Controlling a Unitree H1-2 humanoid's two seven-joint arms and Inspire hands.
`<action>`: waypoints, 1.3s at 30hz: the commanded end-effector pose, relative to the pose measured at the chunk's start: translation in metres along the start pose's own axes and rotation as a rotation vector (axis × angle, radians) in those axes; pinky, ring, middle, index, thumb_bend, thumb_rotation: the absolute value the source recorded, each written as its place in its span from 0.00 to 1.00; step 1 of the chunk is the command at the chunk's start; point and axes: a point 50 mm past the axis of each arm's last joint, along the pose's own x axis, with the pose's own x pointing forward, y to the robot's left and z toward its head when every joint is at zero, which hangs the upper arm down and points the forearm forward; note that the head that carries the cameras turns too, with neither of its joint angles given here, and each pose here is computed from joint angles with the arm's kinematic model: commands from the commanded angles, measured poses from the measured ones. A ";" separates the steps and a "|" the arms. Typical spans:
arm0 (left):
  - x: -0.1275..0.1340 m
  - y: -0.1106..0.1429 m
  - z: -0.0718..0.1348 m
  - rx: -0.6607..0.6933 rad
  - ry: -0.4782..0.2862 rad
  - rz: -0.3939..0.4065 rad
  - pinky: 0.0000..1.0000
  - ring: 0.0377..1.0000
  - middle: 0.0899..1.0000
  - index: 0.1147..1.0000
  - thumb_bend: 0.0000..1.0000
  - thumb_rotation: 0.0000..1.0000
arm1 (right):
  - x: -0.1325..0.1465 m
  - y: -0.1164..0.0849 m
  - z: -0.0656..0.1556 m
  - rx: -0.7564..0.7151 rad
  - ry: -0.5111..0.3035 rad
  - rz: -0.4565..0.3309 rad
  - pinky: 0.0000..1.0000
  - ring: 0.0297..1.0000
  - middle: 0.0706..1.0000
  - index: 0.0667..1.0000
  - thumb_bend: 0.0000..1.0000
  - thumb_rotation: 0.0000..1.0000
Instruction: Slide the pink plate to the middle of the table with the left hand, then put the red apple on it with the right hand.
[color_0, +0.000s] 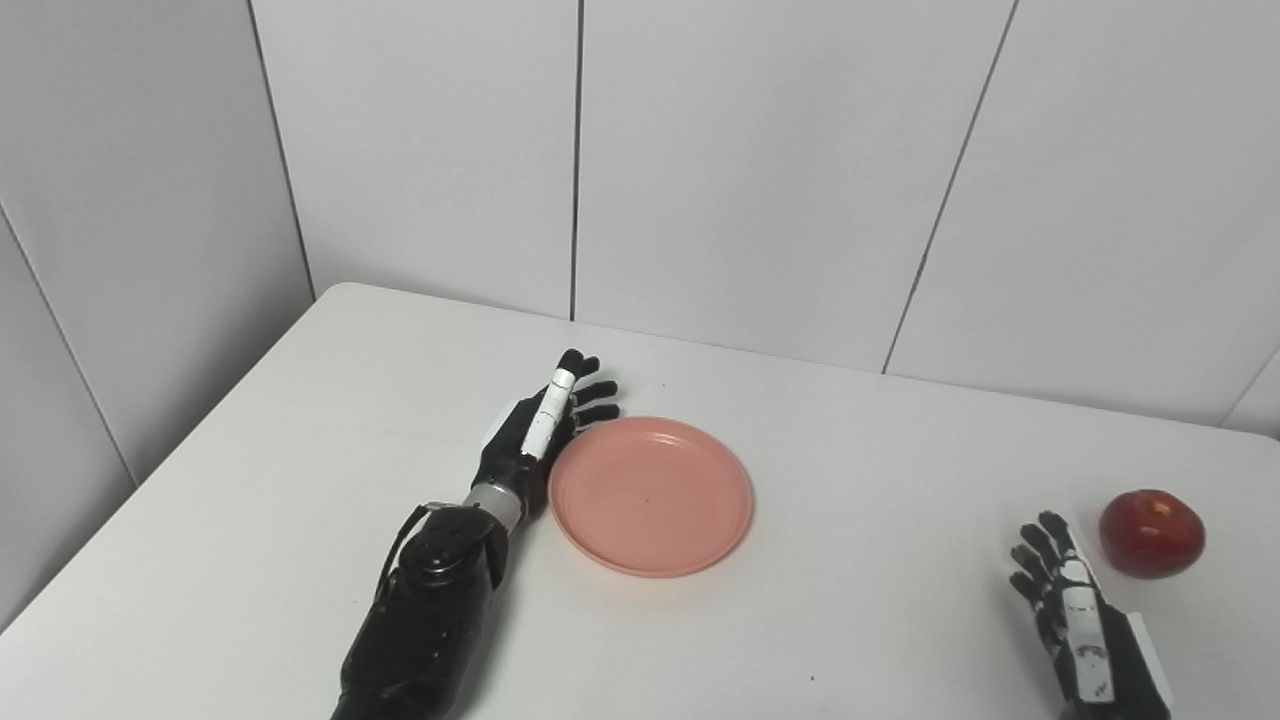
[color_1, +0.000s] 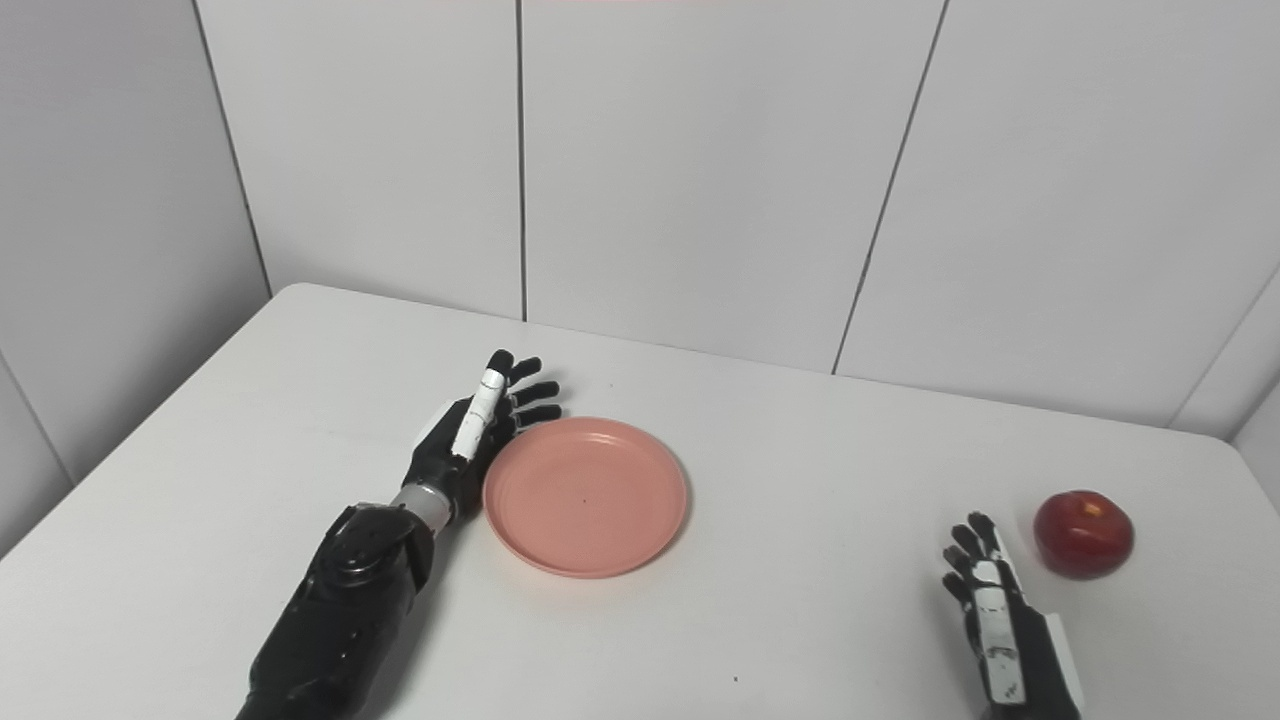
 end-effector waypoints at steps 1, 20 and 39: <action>0.004 -0.013 0.006 0.002 -0.001 -0.036 0.76 0.77 0.81 0.86 0.93 0.91 | 0.004 0.016 0.004 0.007 0.009 0.040 0.91 0.92 0.93 0.94 0.91 1.00; 0.002 -0.059 -0.002 -0.029 0.017 -0.091 0.74 0.79 0.82 0.86 0.90 0.92 | 0.004 0.027 0.008 0.001 0.014 0.050 0.92 0.93 0.93 0.95 0.87 1.00; -0.003 -0.062 -0.010 -0.062 0.021 -0.102 0.78 0.81 0.85 0.87 0.89 0.89 | 0.008 0.047 0.010 -0.009 0.005 0.062 0.91 0.92 0.93 0.95 0.87 1.00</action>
